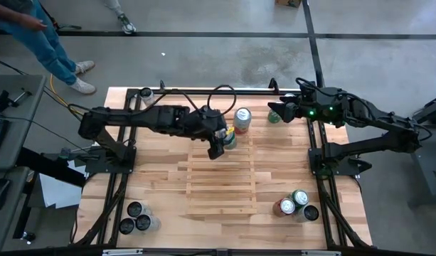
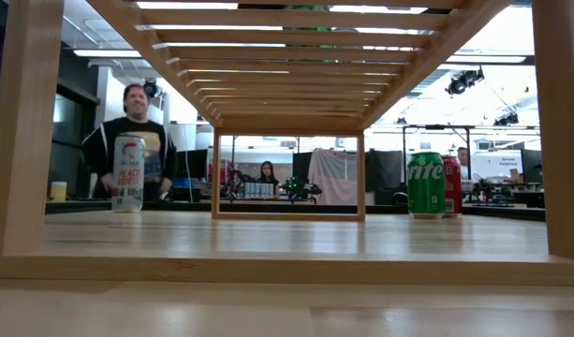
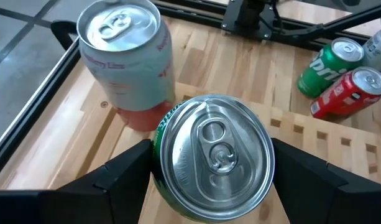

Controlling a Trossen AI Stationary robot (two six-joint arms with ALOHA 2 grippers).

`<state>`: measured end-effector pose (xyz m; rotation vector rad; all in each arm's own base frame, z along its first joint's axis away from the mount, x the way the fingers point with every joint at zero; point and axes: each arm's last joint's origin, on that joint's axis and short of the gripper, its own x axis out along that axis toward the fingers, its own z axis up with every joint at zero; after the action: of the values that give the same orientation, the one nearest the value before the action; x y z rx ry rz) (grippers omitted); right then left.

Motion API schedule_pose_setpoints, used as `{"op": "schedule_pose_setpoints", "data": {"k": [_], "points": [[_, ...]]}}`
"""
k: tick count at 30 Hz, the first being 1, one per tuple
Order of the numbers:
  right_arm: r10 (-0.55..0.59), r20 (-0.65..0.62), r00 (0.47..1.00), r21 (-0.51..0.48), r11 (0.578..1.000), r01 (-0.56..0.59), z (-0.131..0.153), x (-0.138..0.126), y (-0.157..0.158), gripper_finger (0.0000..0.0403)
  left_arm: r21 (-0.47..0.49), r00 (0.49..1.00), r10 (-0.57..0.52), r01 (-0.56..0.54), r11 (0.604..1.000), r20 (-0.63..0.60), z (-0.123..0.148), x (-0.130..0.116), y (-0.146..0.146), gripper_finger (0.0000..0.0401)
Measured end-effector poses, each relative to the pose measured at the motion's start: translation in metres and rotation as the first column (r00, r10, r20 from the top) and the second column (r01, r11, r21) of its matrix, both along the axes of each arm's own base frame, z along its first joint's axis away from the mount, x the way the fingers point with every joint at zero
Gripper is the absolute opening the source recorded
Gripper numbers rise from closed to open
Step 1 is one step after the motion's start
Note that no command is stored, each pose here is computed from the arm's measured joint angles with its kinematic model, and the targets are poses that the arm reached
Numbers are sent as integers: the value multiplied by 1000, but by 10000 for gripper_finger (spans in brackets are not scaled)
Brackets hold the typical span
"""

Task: Place canned beverage on shelf
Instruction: Put the top left green soda can on the shelf

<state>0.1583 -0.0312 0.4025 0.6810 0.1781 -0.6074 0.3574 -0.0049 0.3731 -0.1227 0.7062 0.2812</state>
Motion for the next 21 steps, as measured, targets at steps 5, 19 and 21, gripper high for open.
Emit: {"op": "schedule_pose_setpoints", "data": {"k": [5,19,21], "points": [[0,0,1000,0,1000,0,0,0,0,394,-4,1000,5,-5,1000,-1,0,0,5,286],[-1,0,1000,-1,1000,1,0,0,0,394,-31,999,-17,19,999,49,5,2,7,357],[-1,0,1000,-1,1000,1,0,0,0,394,-33,998,-20,22,999,55,8,-1,6,357]]}}
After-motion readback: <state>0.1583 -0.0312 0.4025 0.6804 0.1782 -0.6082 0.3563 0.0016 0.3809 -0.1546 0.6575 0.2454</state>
